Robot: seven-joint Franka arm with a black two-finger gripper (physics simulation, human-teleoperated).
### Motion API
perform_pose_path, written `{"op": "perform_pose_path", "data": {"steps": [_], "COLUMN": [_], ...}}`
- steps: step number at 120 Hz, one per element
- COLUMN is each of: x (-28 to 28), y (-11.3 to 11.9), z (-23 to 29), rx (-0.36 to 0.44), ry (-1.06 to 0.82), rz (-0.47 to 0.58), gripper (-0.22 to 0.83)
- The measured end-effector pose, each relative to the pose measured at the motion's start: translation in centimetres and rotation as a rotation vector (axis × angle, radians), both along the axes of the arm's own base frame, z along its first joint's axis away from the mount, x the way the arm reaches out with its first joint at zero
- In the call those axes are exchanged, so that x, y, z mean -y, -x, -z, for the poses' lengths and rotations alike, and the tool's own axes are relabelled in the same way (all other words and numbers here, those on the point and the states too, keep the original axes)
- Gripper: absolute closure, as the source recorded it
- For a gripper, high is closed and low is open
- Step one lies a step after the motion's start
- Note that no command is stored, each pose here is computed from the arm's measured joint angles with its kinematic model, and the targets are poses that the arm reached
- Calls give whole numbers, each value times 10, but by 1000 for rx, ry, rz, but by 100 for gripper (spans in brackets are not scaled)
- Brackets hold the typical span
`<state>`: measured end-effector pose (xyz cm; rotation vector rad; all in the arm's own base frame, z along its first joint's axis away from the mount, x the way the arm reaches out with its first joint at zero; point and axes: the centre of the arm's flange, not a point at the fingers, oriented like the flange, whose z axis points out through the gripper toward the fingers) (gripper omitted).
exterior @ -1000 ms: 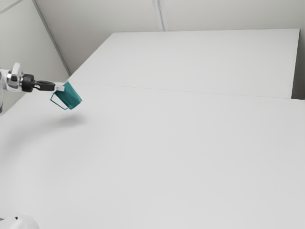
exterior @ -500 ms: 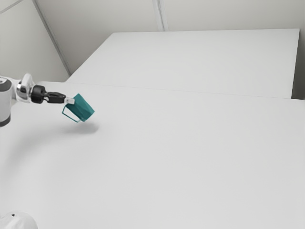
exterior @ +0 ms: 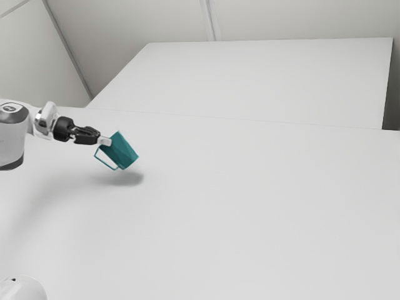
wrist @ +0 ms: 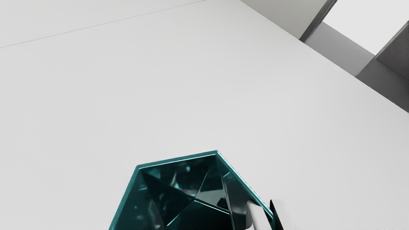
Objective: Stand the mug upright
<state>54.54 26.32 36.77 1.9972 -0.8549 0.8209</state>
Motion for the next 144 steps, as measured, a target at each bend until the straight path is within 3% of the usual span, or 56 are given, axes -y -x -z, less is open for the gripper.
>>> {"op": "perform_pose_path", "data": {"steps": [98,144], "x": [53,79], "y": [36,28], "z": [22,11], "rx": [-13,2], "ry": [-19,-194], "rz": [70,156], "gripper": [79,79]}}
